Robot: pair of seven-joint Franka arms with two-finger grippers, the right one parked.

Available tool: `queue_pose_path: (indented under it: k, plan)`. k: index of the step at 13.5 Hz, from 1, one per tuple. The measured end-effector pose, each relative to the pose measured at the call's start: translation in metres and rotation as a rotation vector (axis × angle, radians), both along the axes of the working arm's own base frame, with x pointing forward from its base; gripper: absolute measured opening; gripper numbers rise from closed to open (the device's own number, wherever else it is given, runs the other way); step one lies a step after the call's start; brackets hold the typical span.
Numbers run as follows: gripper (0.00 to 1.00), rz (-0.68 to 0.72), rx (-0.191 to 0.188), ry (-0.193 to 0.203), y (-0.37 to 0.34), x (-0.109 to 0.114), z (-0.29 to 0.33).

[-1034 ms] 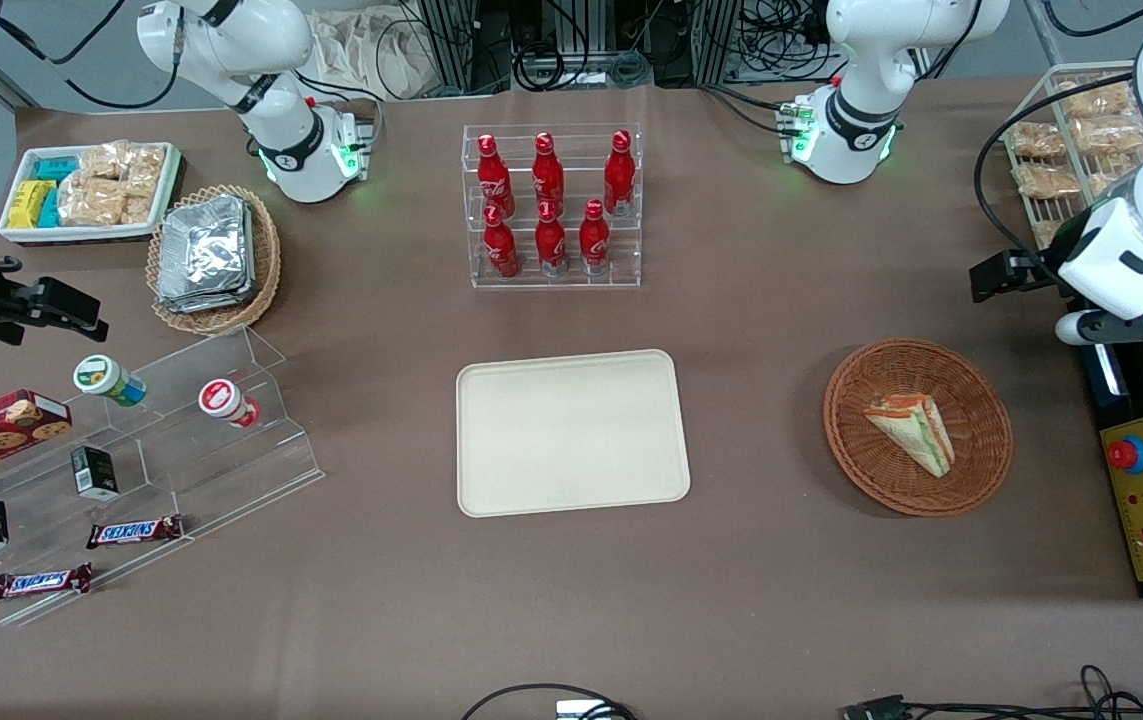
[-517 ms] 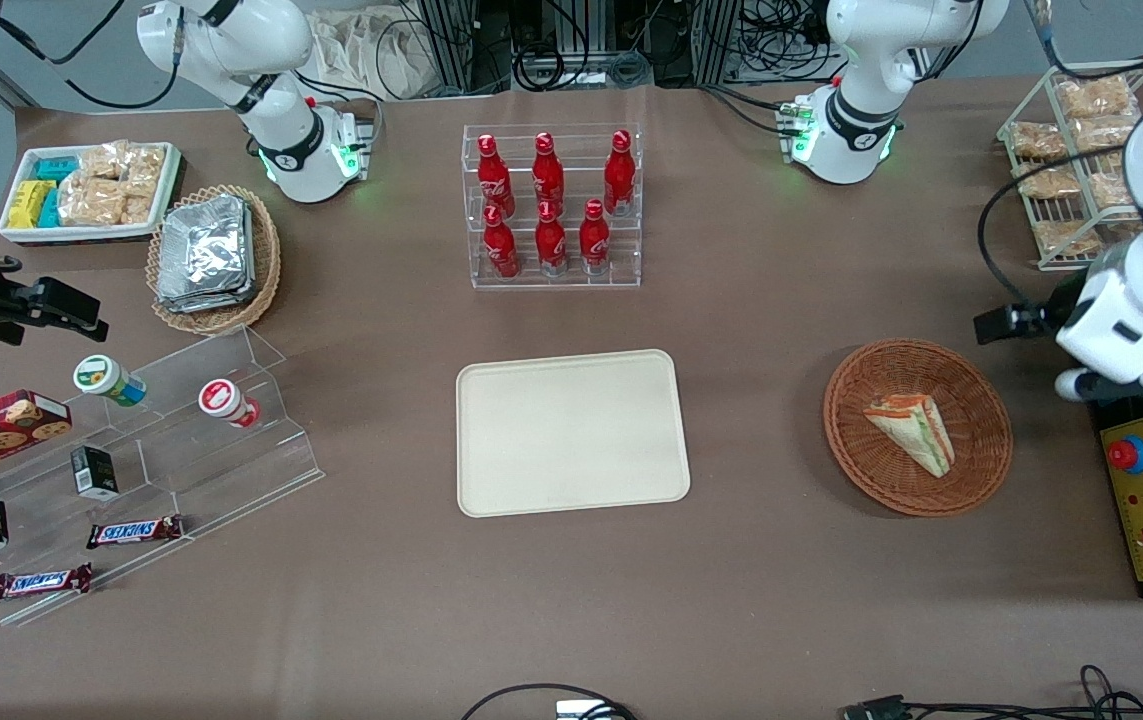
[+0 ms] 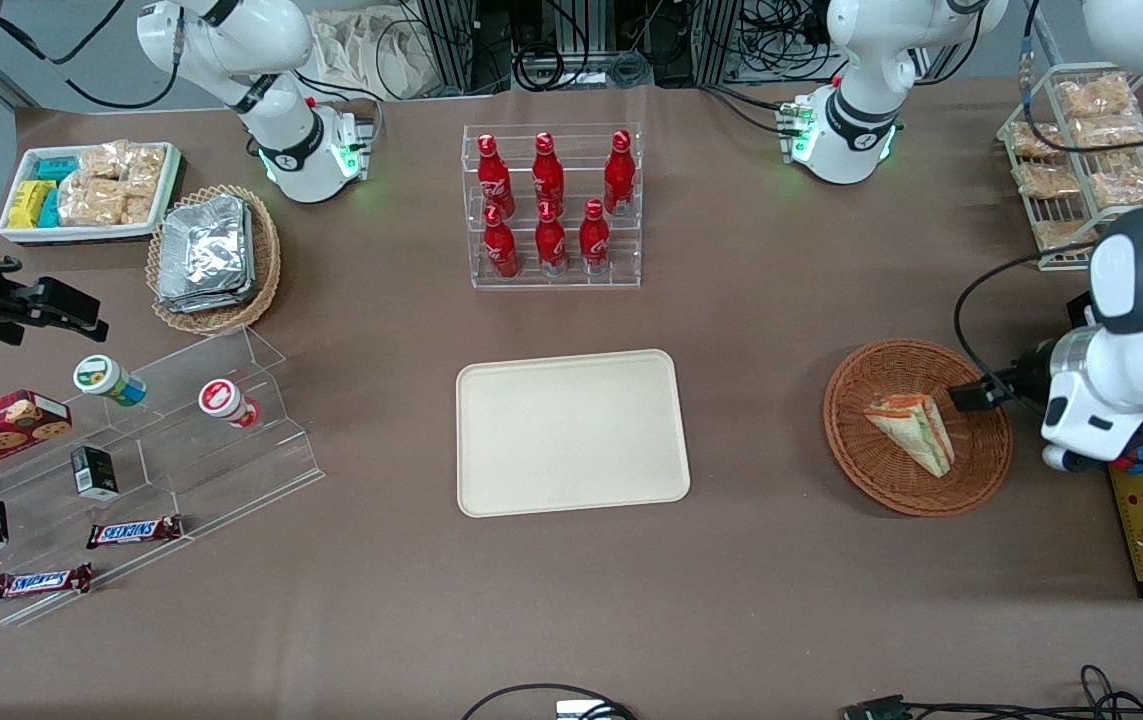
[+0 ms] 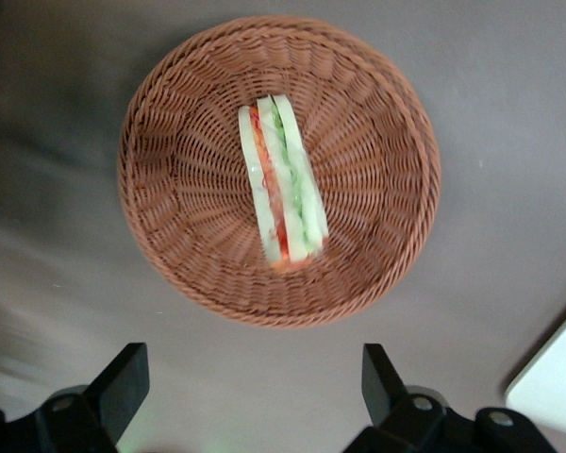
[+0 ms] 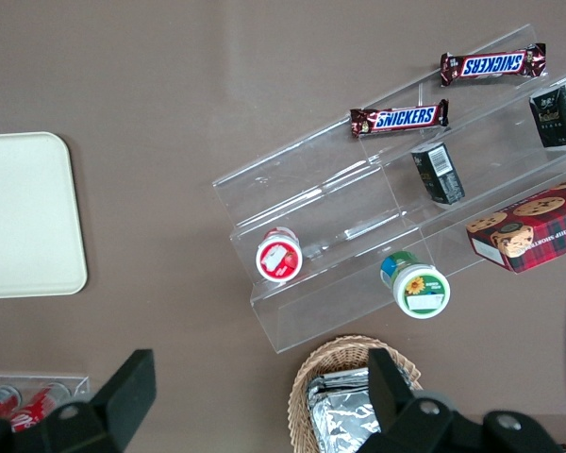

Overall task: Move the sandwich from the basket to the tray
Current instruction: 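Lower the open left gripper over the wrapped sandwich in the basket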

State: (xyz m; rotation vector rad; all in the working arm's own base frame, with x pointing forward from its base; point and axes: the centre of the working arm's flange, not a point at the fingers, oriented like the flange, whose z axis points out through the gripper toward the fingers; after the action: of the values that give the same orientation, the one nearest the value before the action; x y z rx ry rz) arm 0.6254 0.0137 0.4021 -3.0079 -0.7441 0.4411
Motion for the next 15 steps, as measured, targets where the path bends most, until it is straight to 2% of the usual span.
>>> queue_pose_path:
  k: [3, 5, 10, 15]
  plan:
    - [1.00, 0.103, 0.002, 0.012, 0.017, 0.012, -0.042]
    - [1.00, 0.153, -0.015, 0.014, 0.037, 0.018, -0.072]
    - [1.00, 0.228, -0.038, 0.049, 0.041, 0.023, -0.127]
    - [1.00, 0.254, -0.050, 0.069, 0.039, 0.024, -0.158]
